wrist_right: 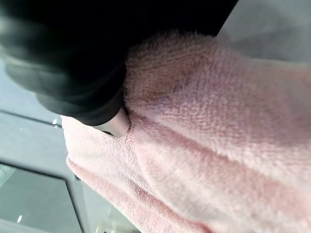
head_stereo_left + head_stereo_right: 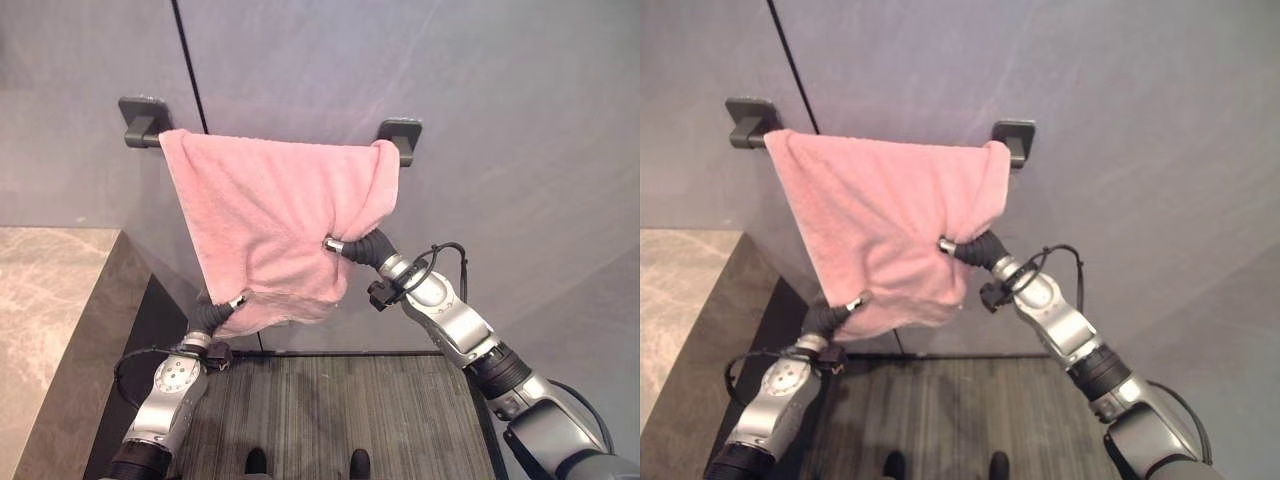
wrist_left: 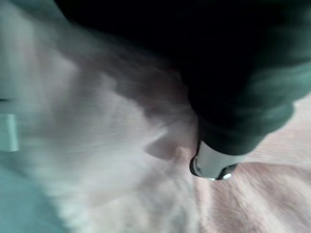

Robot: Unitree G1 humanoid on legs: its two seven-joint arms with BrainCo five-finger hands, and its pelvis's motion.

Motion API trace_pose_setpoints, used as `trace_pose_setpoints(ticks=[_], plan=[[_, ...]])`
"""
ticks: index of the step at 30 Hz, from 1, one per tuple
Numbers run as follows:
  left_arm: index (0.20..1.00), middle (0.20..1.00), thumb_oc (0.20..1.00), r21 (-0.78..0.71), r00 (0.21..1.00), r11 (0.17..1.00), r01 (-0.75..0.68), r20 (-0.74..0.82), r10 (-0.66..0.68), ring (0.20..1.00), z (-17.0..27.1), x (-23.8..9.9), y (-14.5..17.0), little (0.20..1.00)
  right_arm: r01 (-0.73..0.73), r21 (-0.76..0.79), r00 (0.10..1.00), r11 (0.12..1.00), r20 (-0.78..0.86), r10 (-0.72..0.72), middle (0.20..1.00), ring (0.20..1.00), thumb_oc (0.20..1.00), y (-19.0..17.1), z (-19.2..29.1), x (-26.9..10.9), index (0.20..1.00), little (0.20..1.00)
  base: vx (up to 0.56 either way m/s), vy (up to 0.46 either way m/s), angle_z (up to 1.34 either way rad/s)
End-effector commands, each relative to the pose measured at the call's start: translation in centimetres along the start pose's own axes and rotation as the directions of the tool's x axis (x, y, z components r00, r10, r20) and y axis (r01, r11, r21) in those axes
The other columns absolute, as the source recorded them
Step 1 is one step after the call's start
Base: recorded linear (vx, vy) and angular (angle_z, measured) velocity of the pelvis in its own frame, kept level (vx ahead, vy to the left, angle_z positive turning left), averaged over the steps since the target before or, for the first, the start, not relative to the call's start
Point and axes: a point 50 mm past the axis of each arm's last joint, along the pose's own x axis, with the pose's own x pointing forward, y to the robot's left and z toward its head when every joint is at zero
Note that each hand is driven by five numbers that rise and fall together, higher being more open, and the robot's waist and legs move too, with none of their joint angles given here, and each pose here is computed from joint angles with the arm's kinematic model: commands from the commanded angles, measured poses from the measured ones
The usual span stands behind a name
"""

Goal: Put brush and paste in cup on sink, flatten towel.

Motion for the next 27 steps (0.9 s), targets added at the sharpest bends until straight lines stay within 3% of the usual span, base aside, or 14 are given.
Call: trace_pose_setpoints(ticks=[1,13,16,20,22,23,24,27], plan=[[1.0,1.0,1.0,0.1,0.997,0.995,-0.025,0.072,0.018,1.0,1.5,0.6,0.8,1.0,0.063,-0.007,0.998,0.998,-0.008,-0.063,1.0,1.0,1.0,-0.7,-0.8,-0.6,1.0,1.0,0.0,0.0,0.0],[1.0,1.0,1.0,0.196,0.985,0.966,-0.169,0.012,0.17,1.0,-0.2,-0.6,3.8,1.0,0.172,0.024,0.958,0.985,-0.235,-0.162,1.0,1.0,1.0,-1.4,-6.7,-4.7,1.0,1.0,-0.01,0.001,0.02],[1.0,1.0,1.0,0.249,0.972,0.944,-0.216,-0.041,0.233,1.0,-1.5,-1.6,5.1,1.0,0.26,0.04,0.91,0.965,-0.344,-0.231,1.0,1.0,1.0,-1.9,-9.2,-7.5,1.0,1.0,-0.02,0.004,0.06],[1.0,1.0,1.0,0.261,0.968,0.939,-0.225,-0.053,0.247,1.0,-1.7,-3.1,6.1,1.0,0.324,0.075,0.893,0.943,-0.353,-0.279,1.0,1.0,1.0,-2.7,-9.4,-9.9,1.0,1.0,-0.02,0.006,0.0],[1.0,1.0,1.0,0.42,0.98,0.888,-0.186,0.01,0.201,1.0,0.2,-5.1,8.3,1.0,0.248,-0.207,0.937,0.946,-0.195,-0.288,1.0,1.0,1.0,-5.3,-5.0,-11.8,1.0,1.0,0.0,0.0,0.0],[1.0,1.0,1.0,0.421,0.98,0.888,-0.184,0.007,0.2,1.0,0.2,-5.2,8.3,1.0,0.247,-0.207,0.937,0.947,-0.197,-0.288,1.0,1.0,1.0,-5.3,-5.0,-12.0,1.0,1.0,0.0,0.0,0.0],[1.0,1.0,1.0,0.563,0.989,0.813,-0.147,0.068,0.132,1.0,2.8,-5.9,9.6,1.0,0.232,-0.355,0.952,0.906,-0.11,-0.287,1.0,1.0,1.0,-7.1,-2.3,-12.8,1.0,1.0,0.0,0.0,0.0],[1.0,1.0,1.0,0.644,0.987,0.749,-0.155,0.133,0.089,1.0,5.3,-6.5,10.7,1.0,0.217,-0.424,0.969,0.879,-0.018,-0.248,1.0,1.0,1.0,-7.6,0.4,-13.2,1.0,1.0,0.0,0.01,-0.03]])
